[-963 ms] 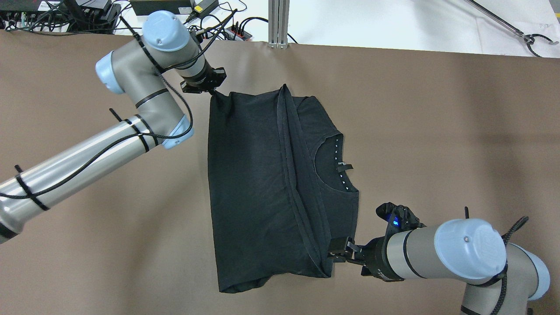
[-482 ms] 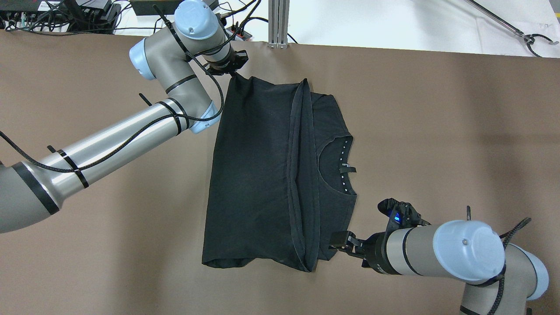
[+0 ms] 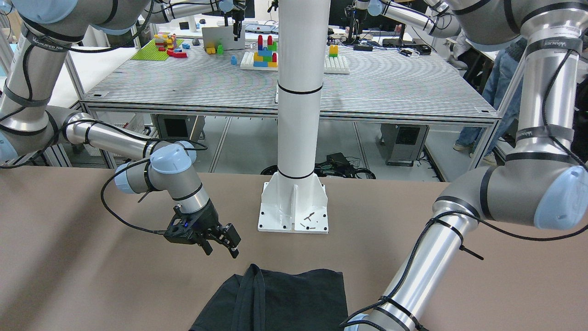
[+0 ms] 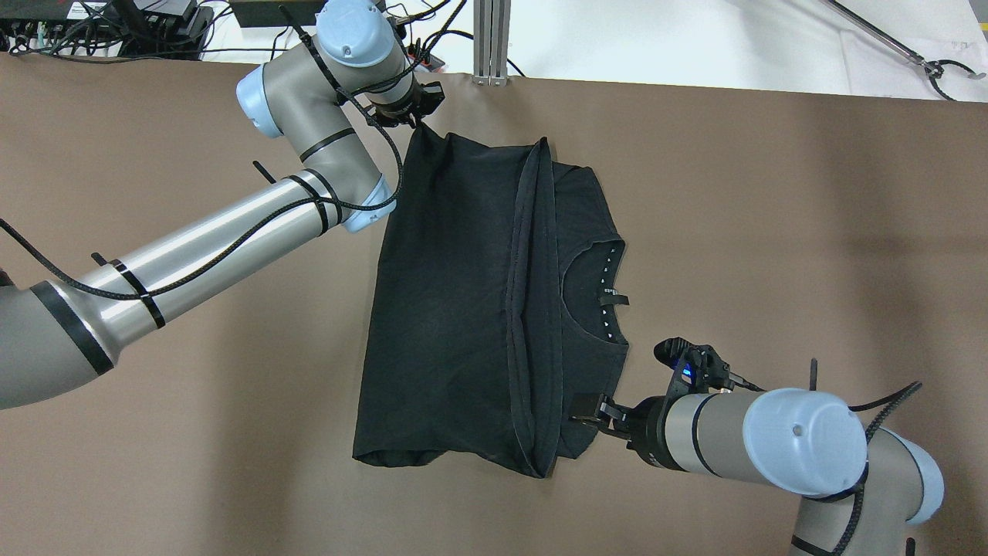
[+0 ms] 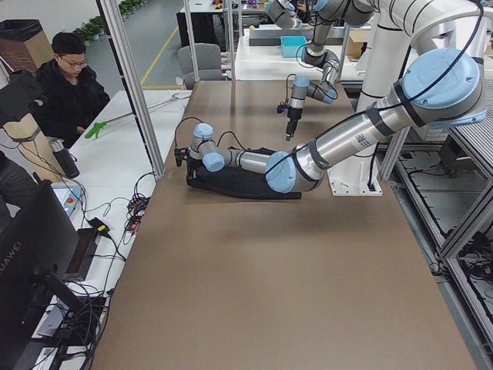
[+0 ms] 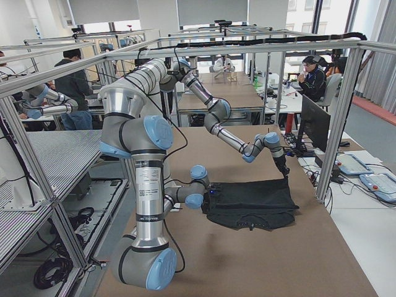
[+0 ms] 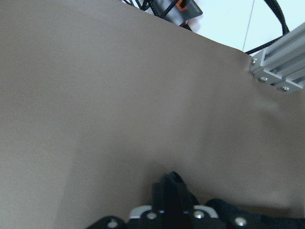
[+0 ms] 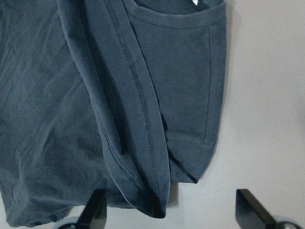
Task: Fold clothes
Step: 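Release and raise the left gripper while the right gripper moves over the shirt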
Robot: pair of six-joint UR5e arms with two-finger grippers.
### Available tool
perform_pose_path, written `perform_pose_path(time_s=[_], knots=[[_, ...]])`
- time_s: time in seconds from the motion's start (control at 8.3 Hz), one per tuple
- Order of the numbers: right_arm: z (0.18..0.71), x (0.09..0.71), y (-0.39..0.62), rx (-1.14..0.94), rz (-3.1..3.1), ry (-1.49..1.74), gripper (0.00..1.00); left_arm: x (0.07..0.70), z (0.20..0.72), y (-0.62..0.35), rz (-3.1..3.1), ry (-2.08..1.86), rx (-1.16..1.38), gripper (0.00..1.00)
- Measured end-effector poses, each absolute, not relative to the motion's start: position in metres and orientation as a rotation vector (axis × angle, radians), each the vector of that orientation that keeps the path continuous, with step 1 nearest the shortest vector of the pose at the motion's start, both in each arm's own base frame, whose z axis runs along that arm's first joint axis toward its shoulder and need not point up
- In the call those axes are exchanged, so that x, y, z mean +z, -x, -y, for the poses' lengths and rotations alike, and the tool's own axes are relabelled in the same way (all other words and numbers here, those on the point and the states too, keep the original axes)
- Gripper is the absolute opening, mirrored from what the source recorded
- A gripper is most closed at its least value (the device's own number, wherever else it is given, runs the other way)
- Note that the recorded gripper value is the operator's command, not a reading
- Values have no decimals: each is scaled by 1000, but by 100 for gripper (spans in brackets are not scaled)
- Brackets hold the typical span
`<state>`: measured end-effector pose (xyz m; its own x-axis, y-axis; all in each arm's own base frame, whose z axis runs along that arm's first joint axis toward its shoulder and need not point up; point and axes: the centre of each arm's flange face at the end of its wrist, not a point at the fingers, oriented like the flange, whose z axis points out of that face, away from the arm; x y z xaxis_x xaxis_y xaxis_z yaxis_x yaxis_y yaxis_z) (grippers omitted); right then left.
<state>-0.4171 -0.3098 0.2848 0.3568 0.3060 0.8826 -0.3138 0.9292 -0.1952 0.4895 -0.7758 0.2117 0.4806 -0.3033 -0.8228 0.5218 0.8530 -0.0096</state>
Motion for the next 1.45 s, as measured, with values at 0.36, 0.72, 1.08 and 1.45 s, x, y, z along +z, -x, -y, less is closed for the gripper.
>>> perform_pose_path(time_s=[0.36, 0.72, 1.08, 1.45], knots=[[325, 261, 445, 319, 1087, -92, 90, 212, 769, -477, -969, -282, -510, 94], [339, 232, 485, -24, 935, -277, 56, 265, 734, -445, -996, -295, -503, 94], [340, 208, 542, -233, 794, -364, 37, 291, 722, -441, -985, -292, -505, 94], [320, 202, 579, -323, 673, -389, 34, 307, 718, -440, -973, -287, -508, 94]])
